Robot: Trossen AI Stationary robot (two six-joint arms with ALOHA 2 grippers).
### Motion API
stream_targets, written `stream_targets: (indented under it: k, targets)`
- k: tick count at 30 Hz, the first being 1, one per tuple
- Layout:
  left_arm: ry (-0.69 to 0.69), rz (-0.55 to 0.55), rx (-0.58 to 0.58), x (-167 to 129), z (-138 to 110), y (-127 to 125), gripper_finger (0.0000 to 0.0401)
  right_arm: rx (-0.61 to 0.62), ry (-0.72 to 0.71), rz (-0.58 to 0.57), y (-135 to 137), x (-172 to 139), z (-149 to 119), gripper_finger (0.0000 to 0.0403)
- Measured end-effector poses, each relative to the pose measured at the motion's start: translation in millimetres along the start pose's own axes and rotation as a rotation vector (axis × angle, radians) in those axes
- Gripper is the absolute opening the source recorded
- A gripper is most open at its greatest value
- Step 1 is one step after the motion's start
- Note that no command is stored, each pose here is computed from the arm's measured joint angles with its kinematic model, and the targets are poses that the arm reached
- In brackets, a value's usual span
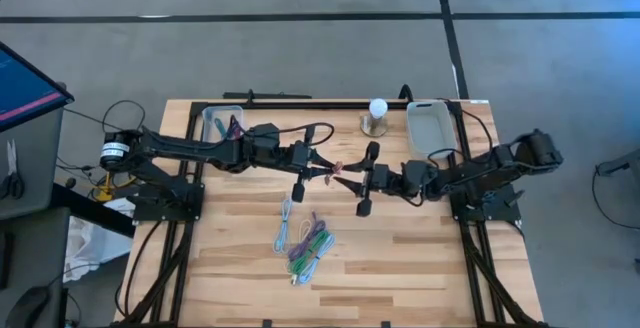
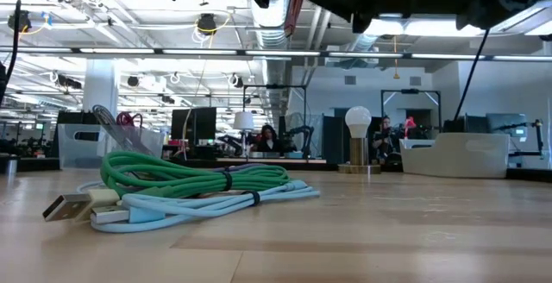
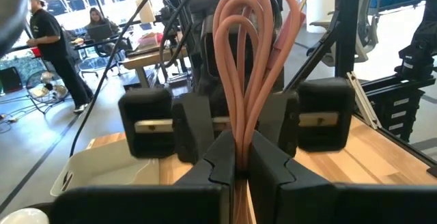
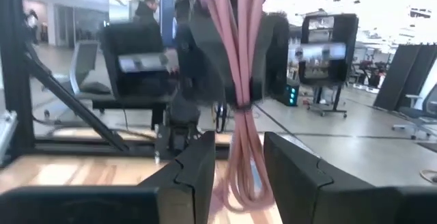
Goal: Pick & Place USB Port
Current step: Put the pink charger cable into the gray bin
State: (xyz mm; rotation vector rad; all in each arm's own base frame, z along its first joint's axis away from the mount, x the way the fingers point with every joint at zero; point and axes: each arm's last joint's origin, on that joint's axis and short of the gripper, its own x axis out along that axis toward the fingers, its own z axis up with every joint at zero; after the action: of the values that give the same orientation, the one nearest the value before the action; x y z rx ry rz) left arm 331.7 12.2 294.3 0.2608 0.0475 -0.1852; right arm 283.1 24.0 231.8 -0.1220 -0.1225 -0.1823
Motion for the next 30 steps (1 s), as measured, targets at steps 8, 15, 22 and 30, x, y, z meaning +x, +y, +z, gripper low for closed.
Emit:
stream_targets:
  k: [8, 15, 22, 30]
  targets:
    - [0.001, -0.002, -0.001, 0.0, -0.1, -0.1, 0.0017, -0.022, 0.015, -0.005, 2.7, 13.0, -4.3, 0.0097]
    - [-0.004, 0.003, 0.001, -0.3, 0.8, 0.2, 0.0021, -0.062, 0.015, -0.027, 1.8, 13.0, -2.0, 0.0014]
    - [-0.001, 0.013, 0.012, -0.8, 0.4, 2.5, 0.0029, -0.08, 0.025, -0.079, 0.5, 12.7, -2.2, 0.0005]
    - [0.048, 0.031, -0.027, -3.7, -7.2, 13.0, 0.0031, -0.112, 0.068, -0.118, -0.8, 10.8, -7.6, 0.0003]
